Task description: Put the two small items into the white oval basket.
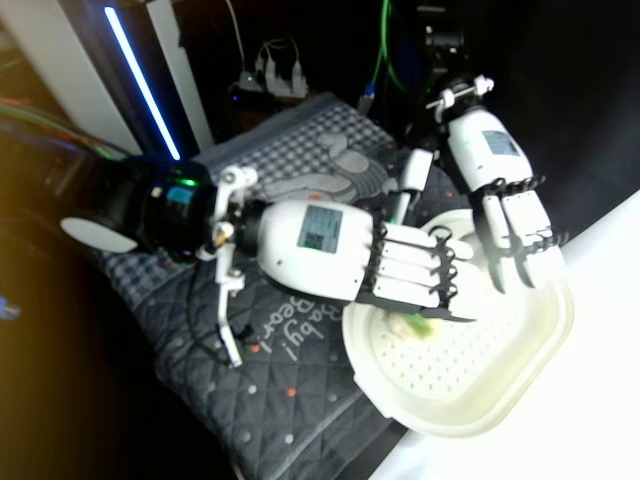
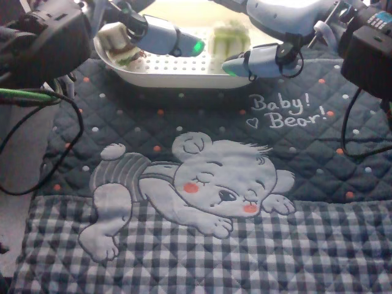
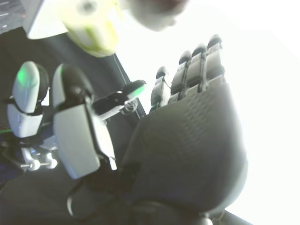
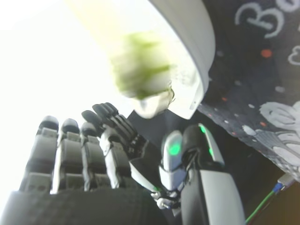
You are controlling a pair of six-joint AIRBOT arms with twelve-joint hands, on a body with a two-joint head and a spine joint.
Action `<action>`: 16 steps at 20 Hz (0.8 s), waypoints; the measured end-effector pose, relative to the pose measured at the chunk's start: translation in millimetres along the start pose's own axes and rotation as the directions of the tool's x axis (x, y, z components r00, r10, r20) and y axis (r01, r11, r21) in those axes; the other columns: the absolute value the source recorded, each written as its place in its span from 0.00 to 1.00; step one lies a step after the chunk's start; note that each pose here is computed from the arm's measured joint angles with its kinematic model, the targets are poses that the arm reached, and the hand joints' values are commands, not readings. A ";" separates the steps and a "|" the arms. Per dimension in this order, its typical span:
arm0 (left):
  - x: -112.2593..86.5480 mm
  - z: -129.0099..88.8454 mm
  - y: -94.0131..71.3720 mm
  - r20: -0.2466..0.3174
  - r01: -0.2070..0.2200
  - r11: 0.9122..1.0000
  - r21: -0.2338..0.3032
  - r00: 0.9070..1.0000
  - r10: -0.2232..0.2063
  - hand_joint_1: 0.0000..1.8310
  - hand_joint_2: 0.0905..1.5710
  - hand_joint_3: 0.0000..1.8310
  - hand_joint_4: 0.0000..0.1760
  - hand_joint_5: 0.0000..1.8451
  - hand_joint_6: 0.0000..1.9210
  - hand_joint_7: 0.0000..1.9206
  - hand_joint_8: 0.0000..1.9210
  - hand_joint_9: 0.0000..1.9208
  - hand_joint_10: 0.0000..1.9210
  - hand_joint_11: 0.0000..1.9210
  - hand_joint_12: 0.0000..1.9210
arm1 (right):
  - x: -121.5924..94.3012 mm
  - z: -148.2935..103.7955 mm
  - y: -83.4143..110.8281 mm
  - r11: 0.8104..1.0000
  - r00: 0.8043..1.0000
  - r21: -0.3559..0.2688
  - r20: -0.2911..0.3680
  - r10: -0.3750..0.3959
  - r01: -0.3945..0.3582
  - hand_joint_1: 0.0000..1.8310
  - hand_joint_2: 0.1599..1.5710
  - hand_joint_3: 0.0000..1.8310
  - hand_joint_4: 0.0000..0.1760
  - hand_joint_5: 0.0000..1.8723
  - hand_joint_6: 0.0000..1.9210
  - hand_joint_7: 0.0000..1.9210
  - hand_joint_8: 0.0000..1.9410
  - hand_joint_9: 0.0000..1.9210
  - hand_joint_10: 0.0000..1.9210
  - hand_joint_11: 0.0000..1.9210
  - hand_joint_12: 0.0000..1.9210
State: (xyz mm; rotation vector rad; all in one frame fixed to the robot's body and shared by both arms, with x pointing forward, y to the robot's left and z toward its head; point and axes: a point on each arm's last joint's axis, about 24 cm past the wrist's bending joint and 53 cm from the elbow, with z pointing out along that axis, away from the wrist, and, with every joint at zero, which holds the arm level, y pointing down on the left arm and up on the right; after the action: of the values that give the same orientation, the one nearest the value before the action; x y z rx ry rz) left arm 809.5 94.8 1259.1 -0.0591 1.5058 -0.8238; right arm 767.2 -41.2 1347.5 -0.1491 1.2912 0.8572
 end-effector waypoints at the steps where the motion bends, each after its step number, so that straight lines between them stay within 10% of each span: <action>1: -3.3 -7.0 -3.3 0.003 -0.010 1.000 0.011 1.000 0.010 0.31 0.57 0.00 1.00 0.00 0.00 0.00 0.00 0.00 0.00 0.00 0.00 | 0.4 -3.3 4.5 1.000 1.000 -0.009 -0.004 0.002 -0.002 0.22 0.64 0.00 0.75 0.00 0.00 0.00 0.00 0.00 0.00 0.00 0.00; 7: -48.3 -80.9 -15.5 0.140 -0.079 0.991 0.105 0.988 0.064 0.36 0.63 0.02 1.00 0.00 0.00 0.00 0.00 0.00 0.00 0.00 0.00 | -51.9 -75.2 14.7 0.993 0.993 -0.063 0.066 -0.098 0.102 0.23 0.69 0.01 0.92 0.00 0.00 0.00 0.00 0.00 0.00 0.00 0.00; 8: -52.3 -101.9 -17.2 0.160 -0.067 0.989 0.135 0.986 0.045 0.36 0.65 0.02 0.96 0.00 0.00 0.00 0.00 0.00 0.00 0.00 0.00 | -70.1 -93.6 18.0 0.992 0.992 -0.092 0.100 -0.081 0.090 0.22 0.68 0.00 0.93 0.00 0.00 0.00 0.00 0.00 0.00 0.00 0.51; 10: -57.2 -129.8 -20.0 0.195 -0.039 0.981 0.188 0.981 0.002 0.36 0.64 0.01 0.99 0.00 0.00 0.00 0.00 0.00 0.00 0.00 0.00 | -92.5 -112.4 23.8 0.988 0.990 -0.155 0.140 0.018 0.004 0.20 0.67 0.00 0.76 0.00 0.00 0.00 0.00 0.00 0.00 0.00 0.52; 11: -60.2 -141.9 -22.1 0.214 -0.036 0.978 0.207 0.977 -0.009 0.39 0.65 0.01 1.00 0.00 0.00 0.00 0.00 0.00 0.00 0.00 0.00 | -99.6 -120.3 26.6 0.984 0.988 -0.177 0.148 0.048 -0.022 0.20 0.64 0.00 0.59 0.00 0.00 0.00 0.00 0.00 0.00 0.00 0.33; 12: -66.5 -160.4 -25.7 0.243 -0.041 0.972 0.233 0.970 -0.018 0.38 0.65 0.01 1.00 0.00 0.00 0.00 0.00 0.00 0.00 0.00 0.00 | -107.5 -133.2 33.4 0.979 0.986 -0.202 0.160 0.051 -0.018 0.21 0.67 0.00 0.45 0.00 0.00 0.00 0.00 0.07 0.01 0.00 0.58; 13: -71.8 -171.0 -27.5 0.267 -0.041 0.967 0.250 0.963 -0.028 0.36 0.65 0.01 1.00 0.00 0.00 0.00 0.00 0.00 0.00 0.00 0.00 | -107.2 -142.3 37.7 0.976 0.984 -0.218 0.167 0.054 -0.017 0.22 0.67 0.00 0.64 0.00 0.00 0.00 0.00 0.05 0.00 0.00 0.59; 16: -80.5 -204.7 -25.4 0.318 -0.014 0.955 0.296 0.944 -0.085 0.37 0.66 0.01 0.99 0.00 0.00 0.00 0.00 0.00 0.00 0.00 0.00 | -79.4 -172.6 40.9 0.962 0.989 -0.266 0.116 0.093 -0.059 0.19 0.64 0.00 0.67 0.00 0.00 0.00 0.00 0.01 0.00 0.00 0.30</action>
State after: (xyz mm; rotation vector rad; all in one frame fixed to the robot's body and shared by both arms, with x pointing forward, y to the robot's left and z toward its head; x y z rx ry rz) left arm 628.6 208.9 1316.5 -0.0014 1.0599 -1.0075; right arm 605.5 -144.6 1378.0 -0.2513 1.0656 1.0859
